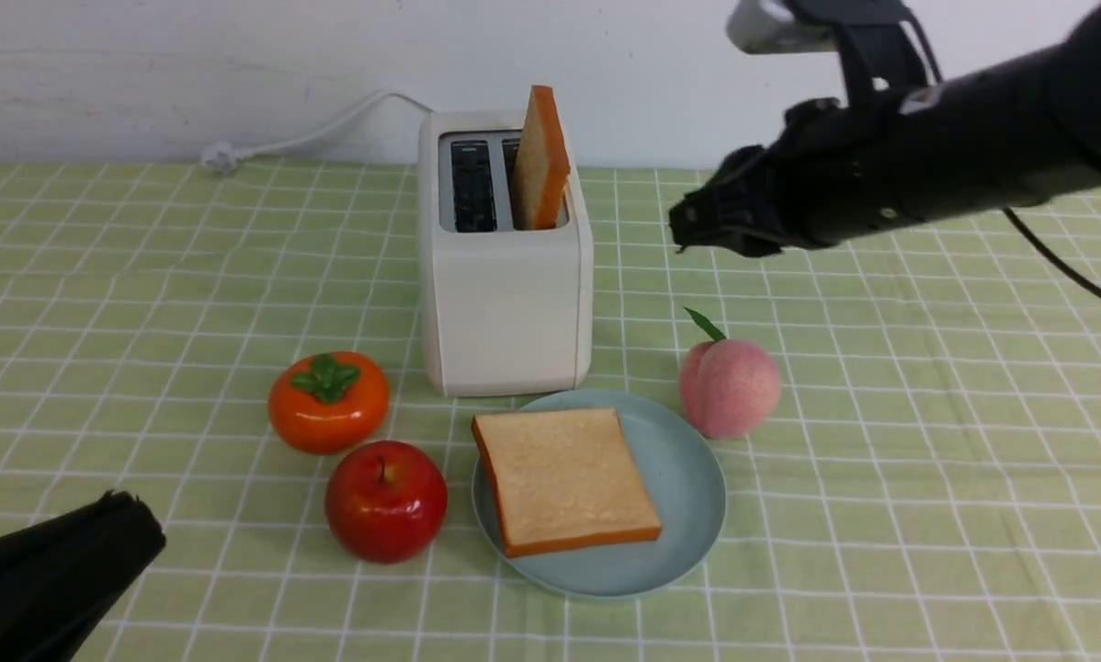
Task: Take toasted bread from bread machine on green coffee tablecloth place on plate.
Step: 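Grasp the toast slice in the toaster and pull it up out of the slot with the right gripper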
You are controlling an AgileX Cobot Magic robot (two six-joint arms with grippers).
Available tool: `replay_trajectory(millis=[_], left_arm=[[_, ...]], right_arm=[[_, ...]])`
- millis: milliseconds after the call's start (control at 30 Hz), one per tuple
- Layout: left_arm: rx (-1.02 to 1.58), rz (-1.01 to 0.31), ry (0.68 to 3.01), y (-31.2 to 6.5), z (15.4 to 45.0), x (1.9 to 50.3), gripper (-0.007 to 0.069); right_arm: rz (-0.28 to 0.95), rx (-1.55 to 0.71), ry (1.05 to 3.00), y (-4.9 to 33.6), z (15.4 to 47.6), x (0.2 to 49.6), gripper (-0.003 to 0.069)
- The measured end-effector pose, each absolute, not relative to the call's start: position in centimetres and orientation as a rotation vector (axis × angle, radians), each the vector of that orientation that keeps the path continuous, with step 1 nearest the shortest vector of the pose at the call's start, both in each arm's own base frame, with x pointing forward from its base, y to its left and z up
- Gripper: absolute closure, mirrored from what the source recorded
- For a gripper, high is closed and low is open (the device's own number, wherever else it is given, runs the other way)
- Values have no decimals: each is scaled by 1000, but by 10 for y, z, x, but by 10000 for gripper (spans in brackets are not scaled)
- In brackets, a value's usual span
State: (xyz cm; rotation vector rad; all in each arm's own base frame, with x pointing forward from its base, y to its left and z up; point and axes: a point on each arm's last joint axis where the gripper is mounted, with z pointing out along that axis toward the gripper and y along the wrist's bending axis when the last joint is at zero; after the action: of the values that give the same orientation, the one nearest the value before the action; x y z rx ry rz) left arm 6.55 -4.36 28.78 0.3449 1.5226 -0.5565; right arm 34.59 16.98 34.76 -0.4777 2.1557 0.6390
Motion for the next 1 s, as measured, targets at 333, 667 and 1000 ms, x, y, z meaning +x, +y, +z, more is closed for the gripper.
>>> replay_trajectory(millis=[333,667,1000], left_arm=[[303,-528,1521,-41,284,68,638],[302,-527,1520,-40,284,68,638],[298,-532,1521,-40,284,68,638]], right_arm=[[662,-489,2096,219,318,439,123],[623,-434,1998,230,314,457,262],[551,-488,1984,238,305,458,458]])
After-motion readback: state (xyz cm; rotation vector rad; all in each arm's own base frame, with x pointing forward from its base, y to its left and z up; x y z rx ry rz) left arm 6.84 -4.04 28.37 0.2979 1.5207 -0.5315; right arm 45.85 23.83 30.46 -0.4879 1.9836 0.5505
